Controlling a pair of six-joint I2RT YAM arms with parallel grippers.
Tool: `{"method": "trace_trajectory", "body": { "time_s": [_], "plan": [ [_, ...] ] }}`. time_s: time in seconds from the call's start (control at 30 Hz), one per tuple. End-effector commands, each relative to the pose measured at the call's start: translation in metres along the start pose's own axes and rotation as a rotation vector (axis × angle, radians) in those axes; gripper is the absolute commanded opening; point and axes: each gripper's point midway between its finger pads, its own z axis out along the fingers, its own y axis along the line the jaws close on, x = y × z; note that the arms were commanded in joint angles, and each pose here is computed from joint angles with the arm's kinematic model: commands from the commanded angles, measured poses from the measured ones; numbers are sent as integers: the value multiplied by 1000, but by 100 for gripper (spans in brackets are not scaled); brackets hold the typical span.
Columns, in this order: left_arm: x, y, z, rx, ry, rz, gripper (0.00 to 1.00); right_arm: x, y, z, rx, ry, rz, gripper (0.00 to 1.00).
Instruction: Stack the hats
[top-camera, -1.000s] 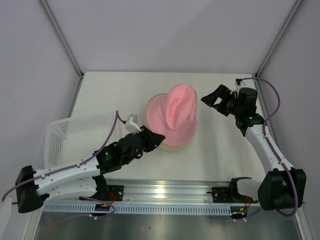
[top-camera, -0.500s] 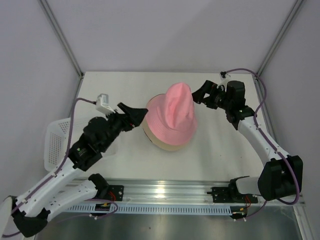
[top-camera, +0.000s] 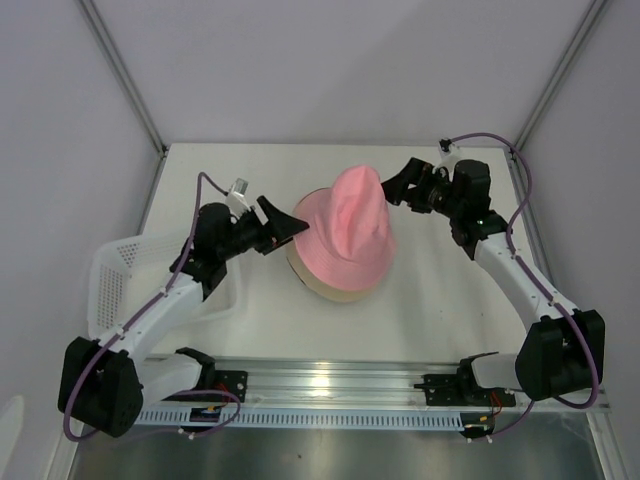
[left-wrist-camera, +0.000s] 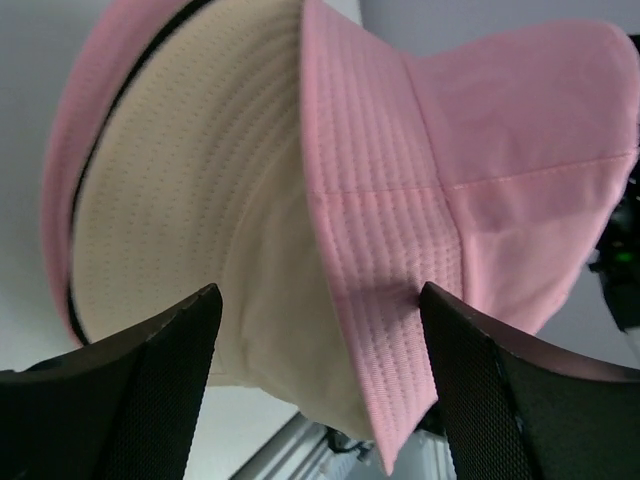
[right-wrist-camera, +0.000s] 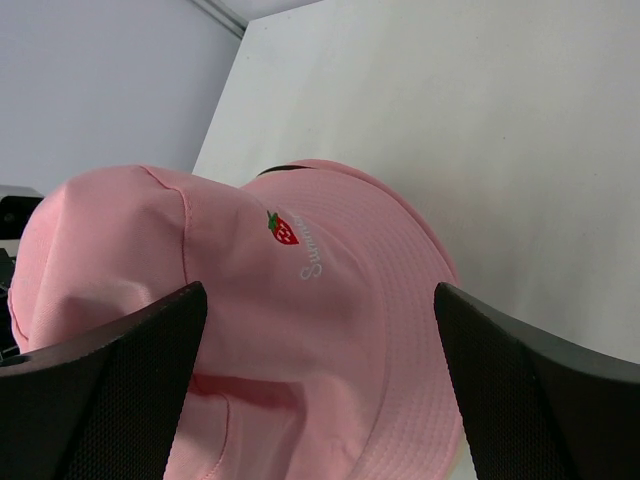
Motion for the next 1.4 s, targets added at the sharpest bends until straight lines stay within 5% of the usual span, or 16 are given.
{"method": "trace_trajectory", "body": {
  "time_s": [0.0, 0.27, 0.43, 0.7, 1.03, 1.37],
  "plan": [
    [-5, -62, -7, 305, 35, 51, 81, -19, 33, -4, -98, -52, -71, 98],
    [-2, -65, 0, 350, 83, 28, 52, -6, 35, 6, -91, -24, -62, 98],
    [0, -61, 1, 368, 94, 11, 2, -17, 24, 3, -6, -64, -75, 98],
    [-11, -85, -22, 567, 21, 86, 1, -18, -46, -30, 216, -66, 90, 99],
    [-12, -105, -34, 807, 55, -27, 1, 29, -50, -47, 114, -107, 280, 98],
    [-7, -63, -7, 615, 31, -46, 1, 49, -35, -53, 53, -264, 429, 88]
  ]
}}
